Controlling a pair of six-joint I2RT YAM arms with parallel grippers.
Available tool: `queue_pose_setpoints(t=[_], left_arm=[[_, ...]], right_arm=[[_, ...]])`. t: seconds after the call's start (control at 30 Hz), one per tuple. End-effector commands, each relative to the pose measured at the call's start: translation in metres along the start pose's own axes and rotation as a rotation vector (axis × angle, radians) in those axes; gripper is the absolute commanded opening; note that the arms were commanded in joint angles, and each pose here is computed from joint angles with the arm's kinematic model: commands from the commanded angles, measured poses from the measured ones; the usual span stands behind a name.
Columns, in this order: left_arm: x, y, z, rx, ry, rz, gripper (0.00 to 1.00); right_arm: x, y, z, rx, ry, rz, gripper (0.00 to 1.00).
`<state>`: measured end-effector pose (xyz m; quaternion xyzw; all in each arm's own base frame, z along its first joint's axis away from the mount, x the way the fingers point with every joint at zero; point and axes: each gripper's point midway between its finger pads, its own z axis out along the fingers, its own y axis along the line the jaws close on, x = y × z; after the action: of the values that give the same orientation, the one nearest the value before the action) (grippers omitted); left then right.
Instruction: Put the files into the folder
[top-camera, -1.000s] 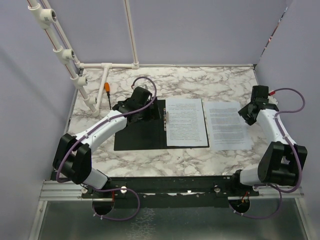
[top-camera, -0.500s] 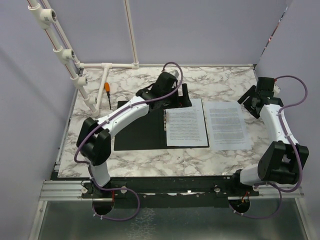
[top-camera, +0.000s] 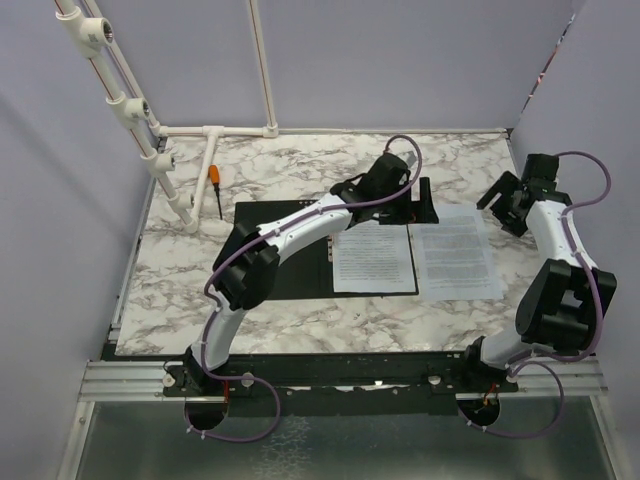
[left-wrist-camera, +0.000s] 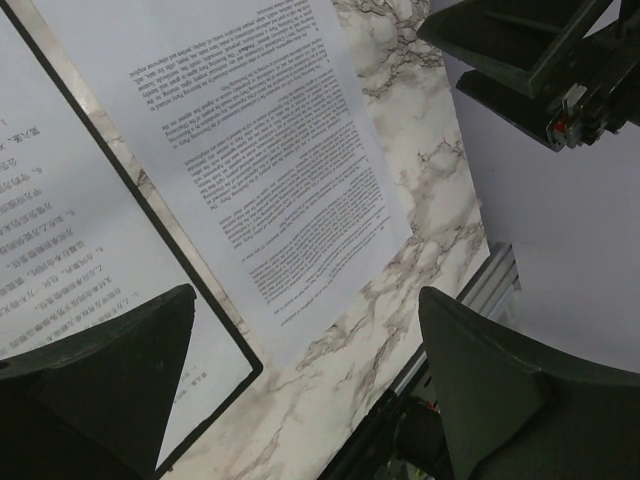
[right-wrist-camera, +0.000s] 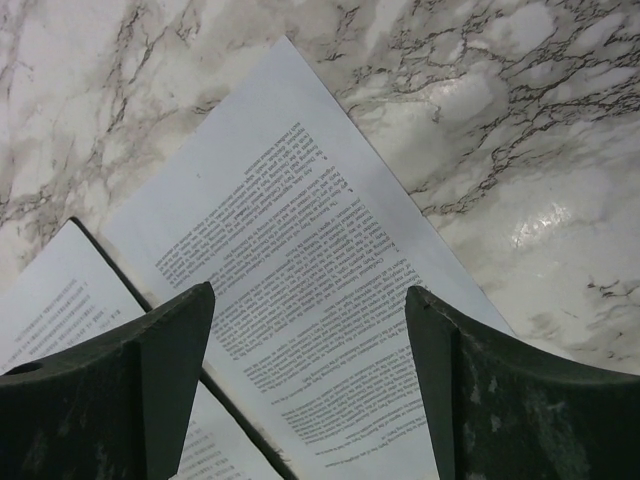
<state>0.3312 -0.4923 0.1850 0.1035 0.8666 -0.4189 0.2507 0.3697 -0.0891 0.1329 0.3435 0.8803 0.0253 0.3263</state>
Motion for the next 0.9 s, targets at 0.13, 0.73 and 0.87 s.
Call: queue_pose_setpoints(t=[0.13, 0.73, 0.87], left_arm=[[0.023, 0.006, 0.054, 0.016, 0.067, -0.038, 0.94], [0.050, 0.034, 0.123, -0.002, 0.139, -0.089, 0.94], [0.056, 0.042, 0.131, -0.018, 0.151, -0.100, 0.94]], right_arm=[[0.012, -0.007, 0.018, -0.018, 0.028, -0.008, 0.83], [0.037, -0.037, 0.046, 0.049, 0.090, 0.063, 0.83], [0.047, -0.042, 0.051, 0.058, 0.110, 0.068, 0.83]])
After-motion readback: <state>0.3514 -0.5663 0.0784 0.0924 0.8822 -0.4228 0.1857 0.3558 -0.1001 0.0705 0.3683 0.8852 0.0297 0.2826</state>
